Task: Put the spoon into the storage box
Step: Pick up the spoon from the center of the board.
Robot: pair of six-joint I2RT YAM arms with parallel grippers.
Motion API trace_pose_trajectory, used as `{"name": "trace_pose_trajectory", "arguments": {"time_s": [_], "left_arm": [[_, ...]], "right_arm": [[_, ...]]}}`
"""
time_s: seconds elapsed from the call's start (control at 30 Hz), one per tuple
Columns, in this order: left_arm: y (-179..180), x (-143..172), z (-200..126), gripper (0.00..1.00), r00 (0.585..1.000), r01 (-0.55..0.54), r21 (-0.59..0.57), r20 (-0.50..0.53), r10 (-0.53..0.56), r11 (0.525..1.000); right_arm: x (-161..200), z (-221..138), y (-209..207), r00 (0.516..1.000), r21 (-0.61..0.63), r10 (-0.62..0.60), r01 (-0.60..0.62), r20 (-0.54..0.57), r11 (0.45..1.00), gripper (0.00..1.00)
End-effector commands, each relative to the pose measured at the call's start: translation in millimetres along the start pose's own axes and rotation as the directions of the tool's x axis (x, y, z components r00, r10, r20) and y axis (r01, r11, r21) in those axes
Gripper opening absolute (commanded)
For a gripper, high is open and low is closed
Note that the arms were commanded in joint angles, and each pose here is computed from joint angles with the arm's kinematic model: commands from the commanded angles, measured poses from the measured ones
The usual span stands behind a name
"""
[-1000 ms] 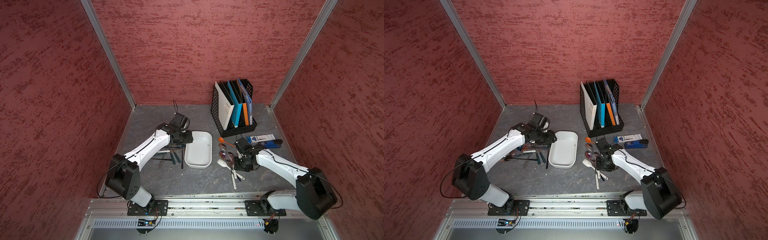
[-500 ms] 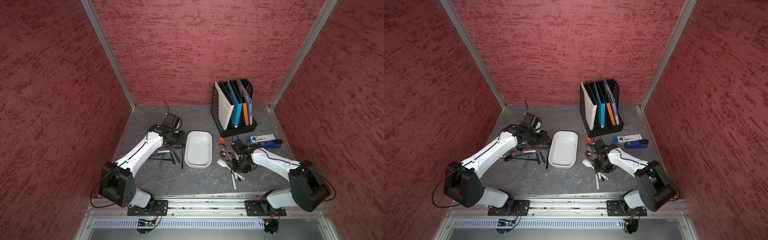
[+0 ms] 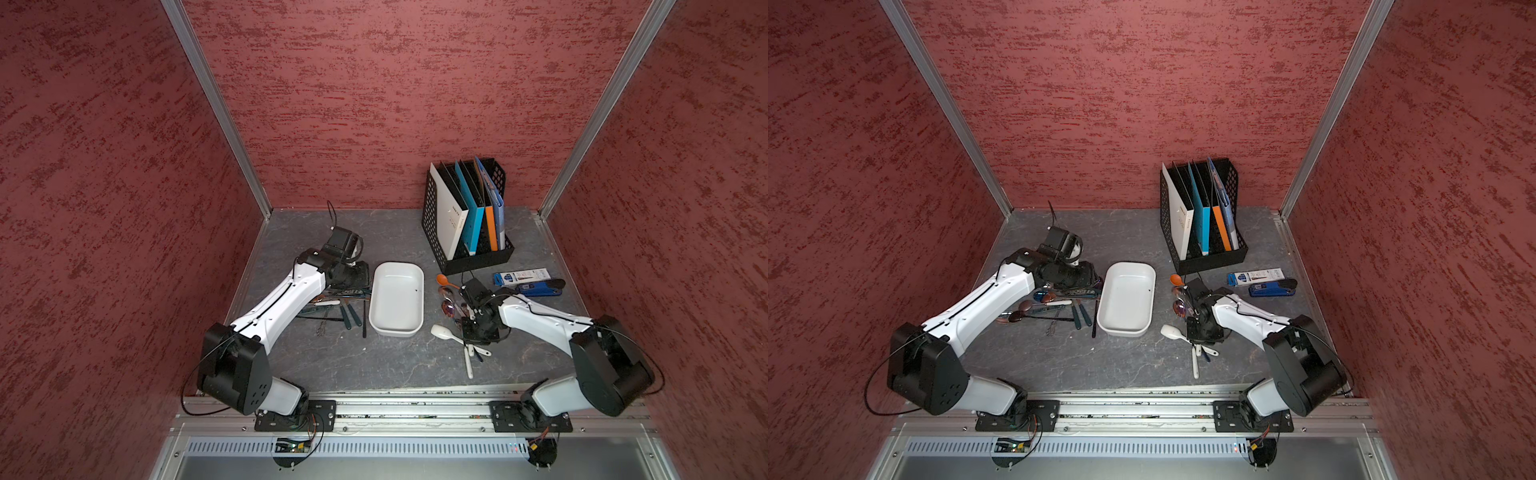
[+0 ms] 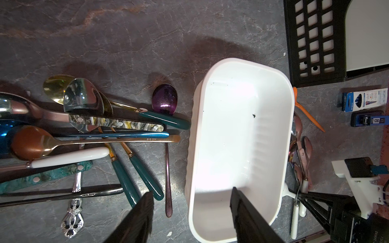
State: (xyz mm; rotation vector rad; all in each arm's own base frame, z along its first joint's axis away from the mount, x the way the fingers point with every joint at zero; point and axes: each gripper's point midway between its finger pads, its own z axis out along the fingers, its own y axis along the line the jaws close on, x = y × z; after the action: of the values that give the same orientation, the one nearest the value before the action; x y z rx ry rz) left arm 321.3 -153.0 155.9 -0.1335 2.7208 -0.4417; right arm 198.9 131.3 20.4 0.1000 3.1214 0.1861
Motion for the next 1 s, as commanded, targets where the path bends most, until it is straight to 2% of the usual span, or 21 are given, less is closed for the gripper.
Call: {"name": "trace_pose_trajectory", "arguments": {"time_s": [0.0, 0.3, 0.47, 0.57, 0.8, 0.97], "left_arm": [[5.7, 1.0, -2.4, 0.62, 1.000, -0.009, -0.012, 0.005, 0.009, 1.000], [7.9, 13.2, 13.0, 0.62, 0.998, 0.008, 0.016, -0.064, -0.007, 1.000], [16.7, 15.0, 22.5, 0.61, 0.988, 0.134, 0.102, -0.092, -0.125, 0.986], [24.3, 17.2, 24.7, 0.61, 0.985, 0.149, 0.092, -0.097, -0.140, 0.985], [36.5, 34.5, 37.0, 0.60, 0.980, 0.132, 0.038, -0.155, -0.125, 0.990], [40.1, 53.7, 46.4, 0.58, 0.977, 0.066, -0.018, -0.202, -0.068, 0.998]], "right_arm": [[-6.7, -5.8, 4.6, 0.999, -0.004, -0.027, 0.027, 0.031, 1.000, 0.17], [-24.2, -49.8, 11.6, 0.983, -0.027, -0.074, 0.079, 0.170, 0.996, 0.10], [-24.1, -68.8, 18.2, 0.980, -0.056, -0.076, 0.087, 0.184, 0.995, 0.10], [-24.0, -85.0, 27.8, 0.976, -0.076, -0.083, 0.100, 0.201, 0.992, 0.09], [-34.3, -125.1, 83.3, 0.960, -0.177, -0.094, 0.144, 0.264, 0.973, 0.09], [-49.0, -129.3, 127.3, 0.952, -0.213, -0.149, 0.209, 0.267, 0.955, 0.09]]}}
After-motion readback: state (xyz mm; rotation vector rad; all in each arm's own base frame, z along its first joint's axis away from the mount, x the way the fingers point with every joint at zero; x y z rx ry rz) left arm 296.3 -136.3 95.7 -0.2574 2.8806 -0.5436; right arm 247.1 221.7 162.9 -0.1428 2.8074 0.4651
